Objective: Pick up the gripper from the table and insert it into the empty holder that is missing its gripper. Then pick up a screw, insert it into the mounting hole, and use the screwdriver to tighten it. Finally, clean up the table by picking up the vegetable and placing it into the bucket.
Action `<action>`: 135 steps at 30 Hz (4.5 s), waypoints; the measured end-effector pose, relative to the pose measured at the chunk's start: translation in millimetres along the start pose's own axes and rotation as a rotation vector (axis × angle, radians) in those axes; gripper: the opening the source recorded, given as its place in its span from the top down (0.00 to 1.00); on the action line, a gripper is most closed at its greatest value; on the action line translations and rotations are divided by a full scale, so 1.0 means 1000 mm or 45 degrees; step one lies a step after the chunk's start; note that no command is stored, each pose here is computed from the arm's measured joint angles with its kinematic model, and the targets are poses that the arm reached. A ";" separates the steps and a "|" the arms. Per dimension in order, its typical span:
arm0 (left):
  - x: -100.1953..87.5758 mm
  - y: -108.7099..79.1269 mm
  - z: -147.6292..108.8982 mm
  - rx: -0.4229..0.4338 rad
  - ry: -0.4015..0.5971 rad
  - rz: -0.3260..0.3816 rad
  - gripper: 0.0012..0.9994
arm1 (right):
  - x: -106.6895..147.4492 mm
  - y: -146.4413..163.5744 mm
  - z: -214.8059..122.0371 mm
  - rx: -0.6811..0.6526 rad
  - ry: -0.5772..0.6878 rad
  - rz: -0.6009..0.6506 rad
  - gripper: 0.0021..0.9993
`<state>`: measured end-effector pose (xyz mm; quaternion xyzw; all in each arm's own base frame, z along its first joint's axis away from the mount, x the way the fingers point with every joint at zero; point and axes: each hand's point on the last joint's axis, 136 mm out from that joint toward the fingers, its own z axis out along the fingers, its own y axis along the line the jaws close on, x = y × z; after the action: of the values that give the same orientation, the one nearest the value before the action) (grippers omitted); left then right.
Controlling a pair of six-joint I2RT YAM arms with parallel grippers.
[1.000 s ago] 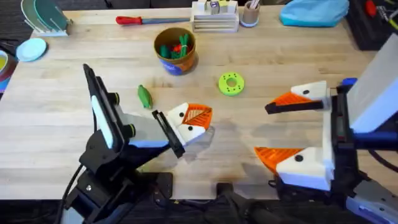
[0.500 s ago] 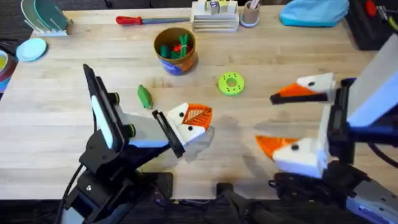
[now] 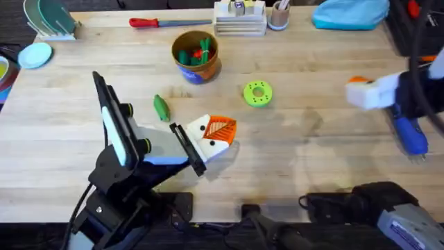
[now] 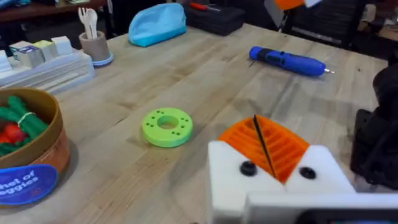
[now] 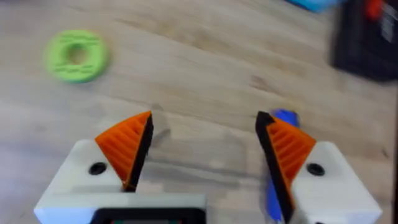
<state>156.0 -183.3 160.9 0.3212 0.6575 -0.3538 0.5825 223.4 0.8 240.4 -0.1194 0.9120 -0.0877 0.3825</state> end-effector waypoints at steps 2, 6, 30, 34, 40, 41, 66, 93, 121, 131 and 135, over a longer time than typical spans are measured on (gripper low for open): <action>0.000 0.000 0.000 0.000 0.000 0.000 0.99 | 0.006 -0.027 0.009 0.124 0.057 0.089 0.01; 0.000 0.001 0.000 -0.004 0.000 0.000 0.99 | 0.035 -0.080 0.034 0.329 0.244 0.277 0.01; 0.000 0.001 0.000 -0.004 0.000 0.000 0.99 | 0.163 -0.140 0.168 0.152 0.870 0.263 0.01; 0.000 0.001 0.000 -0.004 0.000 0.000 0.99 | 0.165 -0.143 0.177 0.113 0.847 0.287 0.01; 0.000 0.001 0.000 -0.004 0.000 0.000 0.99 | 0.167 -0.144 0.182 0.056 0.818 0.326 0.02; 0.000 0.001 0.000 -0.004 0.000 0.000 0.99 | 0.167 -0.143 0.183 0.043 0.813 0.330 0.06; 0.000 0.001 0.000 -0.005 0.000 0.000 0.99 | 0.119 -0.186 0.184 0.197 0.662 0.484 0.98; 0.000 0.001 0.000 -0.005 0.000 0.000 0.99 | -0.086 -0.071 -0.065 0.123 -0.783 0.638 0.98; 0.000 0.001 0.000 -0.005 0.000 0.000 0.99 | -0.154 0.226 -0.120 -1.431 -1.236 0.188 0.98; 0.000 0.001 0.000 -0.005 0.000 0.000 0.99 | -0.144 0.255 -0.124 -1.438 -1.290 -0.003 0.98; 0.000 0.001 0.000 -0.005 0.000 0.000 0.99 | -0.144 0.255 -0.124 -1.422 -1.303 -0.018 0.98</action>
<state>156.5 -182.9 160.7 0.3201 0.6582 -0.3525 0.5831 193.3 294.3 359.5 -0.3269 0.5288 0.4512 0.6403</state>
